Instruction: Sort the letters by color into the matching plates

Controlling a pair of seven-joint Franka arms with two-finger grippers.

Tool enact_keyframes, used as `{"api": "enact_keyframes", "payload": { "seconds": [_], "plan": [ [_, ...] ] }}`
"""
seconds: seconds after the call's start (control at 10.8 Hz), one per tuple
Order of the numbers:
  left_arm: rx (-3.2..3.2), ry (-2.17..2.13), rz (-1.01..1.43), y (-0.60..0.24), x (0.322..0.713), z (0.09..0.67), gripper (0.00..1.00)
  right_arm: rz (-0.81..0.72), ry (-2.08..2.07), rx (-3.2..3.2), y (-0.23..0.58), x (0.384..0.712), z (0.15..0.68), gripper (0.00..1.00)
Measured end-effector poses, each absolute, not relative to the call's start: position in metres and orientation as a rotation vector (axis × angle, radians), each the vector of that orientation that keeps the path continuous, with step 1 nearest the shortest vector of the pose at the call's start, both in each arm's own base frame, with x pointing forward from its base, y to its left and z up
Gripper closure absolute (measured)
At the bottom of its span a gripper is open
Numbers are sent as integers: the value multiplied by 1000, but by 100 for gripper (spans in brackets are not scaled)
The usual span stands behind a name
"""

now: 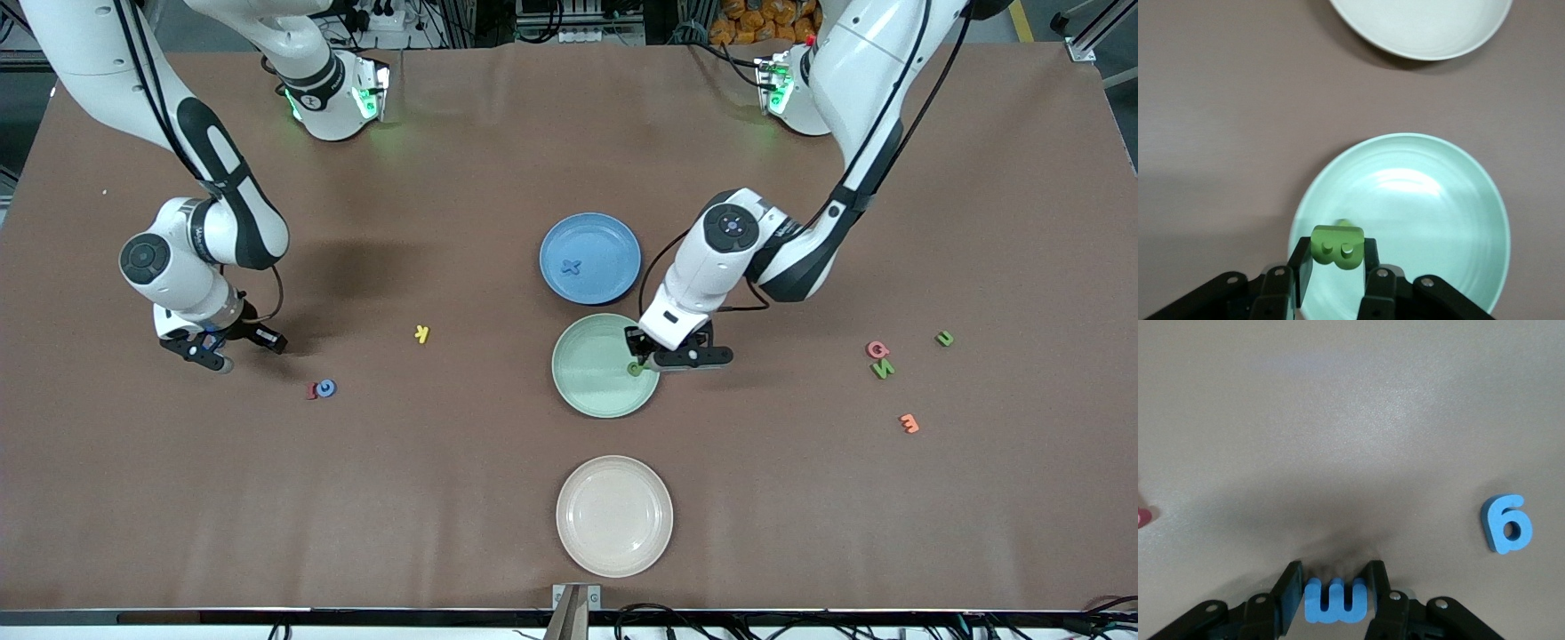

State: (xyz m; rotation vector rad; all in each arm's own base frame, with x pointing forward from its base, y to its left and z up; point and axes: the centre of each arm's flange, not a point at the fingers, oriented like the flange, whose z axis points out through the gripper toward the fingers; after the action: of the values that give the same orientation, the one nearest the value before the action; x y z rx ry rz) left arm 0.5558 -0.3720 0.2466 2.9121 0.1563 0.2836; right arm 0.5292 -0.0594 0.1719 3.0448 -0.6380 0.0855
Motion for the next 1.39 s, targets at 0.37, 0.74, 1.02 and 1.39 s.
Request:
{"api": "enact_keyframes", "payload": {
  "seconds": [0.37, 0.74, 1.02, 1.39],
  "plan": [
    [2889, 185, 224, -429, 542, 213, 65, 91, -636, 3045, -59, 529, 172, 51],
    [2898, 217, 242, -446, 540, 202, 22, 93, -634, 3047, -58, 528, 173, 59],
    [2887, 251, 282, -437, 559, 215, 0, 93, -632, 3048, -58, 528, 173, 59],
    [2922, 315, 335, -384, 602, 260, 0, 107, -459, 3098, -31, 532, 179, 59]
  ]
}}
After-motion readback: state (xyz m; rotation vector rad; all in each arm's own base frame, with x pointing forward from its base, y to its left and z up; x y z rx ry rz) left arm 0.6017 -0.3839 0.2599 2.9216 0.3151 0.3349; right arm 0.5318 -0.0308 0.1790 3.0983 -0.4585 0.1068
